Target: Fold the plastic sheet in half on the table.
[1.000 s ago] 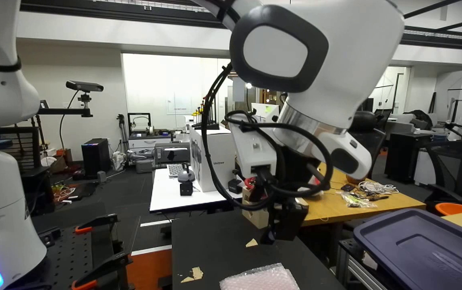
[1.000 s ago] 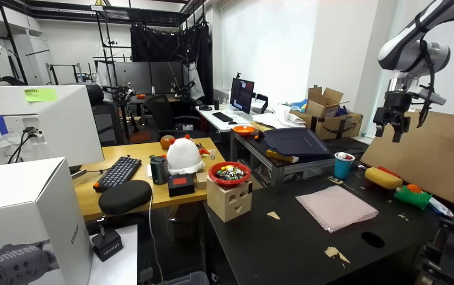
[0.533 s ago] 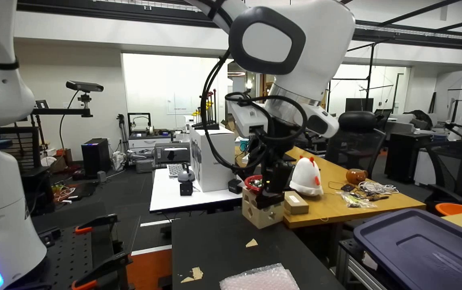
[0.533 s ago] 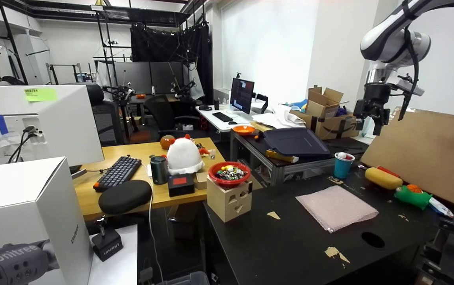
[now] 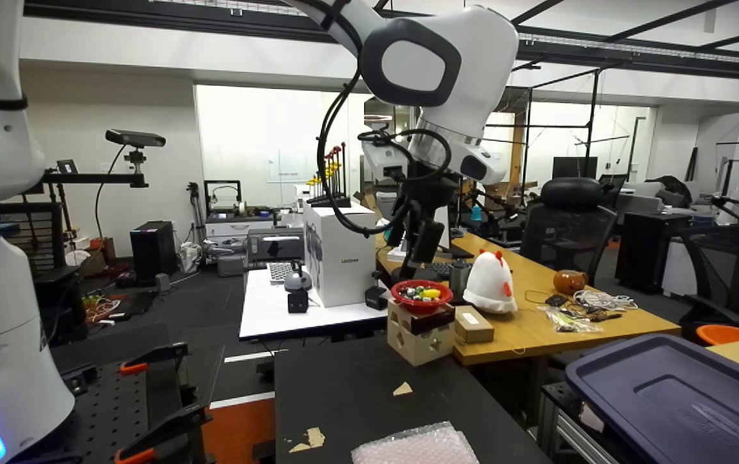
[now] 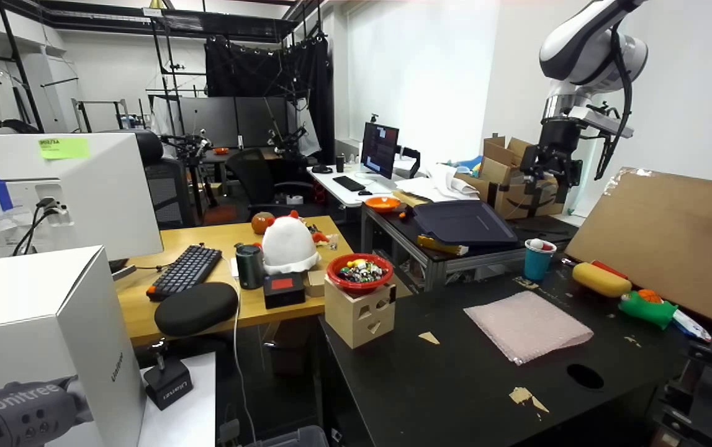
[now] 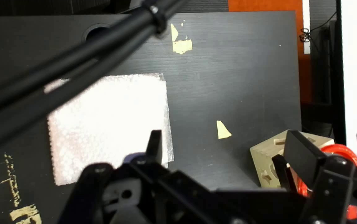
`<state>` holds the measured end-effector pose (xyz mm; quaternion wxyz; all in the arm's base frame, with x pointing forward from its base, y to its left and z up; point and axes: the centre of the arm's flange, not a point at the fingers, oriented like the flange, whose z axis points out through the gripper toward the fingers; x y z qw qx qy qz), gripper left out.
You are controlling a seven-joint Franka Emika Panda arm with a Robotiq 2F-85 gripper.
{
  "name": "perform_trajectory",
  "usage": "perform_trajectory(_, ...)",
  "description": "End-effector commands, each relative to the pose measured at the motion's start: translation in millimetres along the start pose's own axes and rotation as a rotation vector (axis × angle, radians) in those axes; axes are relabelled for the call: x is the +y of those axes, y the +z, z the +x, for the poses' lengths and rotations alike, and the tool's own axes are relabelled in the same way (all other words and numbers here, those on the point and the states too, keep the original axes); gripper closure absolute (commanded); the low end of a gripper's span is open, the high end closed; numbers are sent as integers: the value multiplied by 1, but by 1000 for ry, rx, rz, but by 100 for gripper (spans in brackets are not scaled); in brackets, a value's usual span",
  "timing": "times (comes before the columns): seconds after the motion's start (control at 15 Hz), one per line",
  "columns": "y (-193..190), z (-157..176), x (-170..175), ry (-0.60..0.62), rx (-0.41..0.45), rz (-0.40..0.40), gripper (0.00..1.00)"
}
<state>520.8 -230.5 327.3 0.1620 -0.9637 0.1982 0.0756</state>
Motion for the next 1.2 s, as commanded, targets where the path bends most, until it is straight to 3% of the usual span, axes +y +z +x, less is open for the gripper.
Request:
perform_trajectory(0.0,-18,-13,-9,63,56,5,0)
perform_trajectory(0.47,-40,-22,14,95,98,-71,0)
perform_trajectory(0.73,-43,-27,88,-20,71,-208,0)
perform_trajectory(0.8,-43,-16,57,21,55,-168,0)
perform_trajectory(0.93,-43,-18,71,28,52,-172,0)
perform_trajectory(1.13,-40,-16,61,12,47,-174,0)
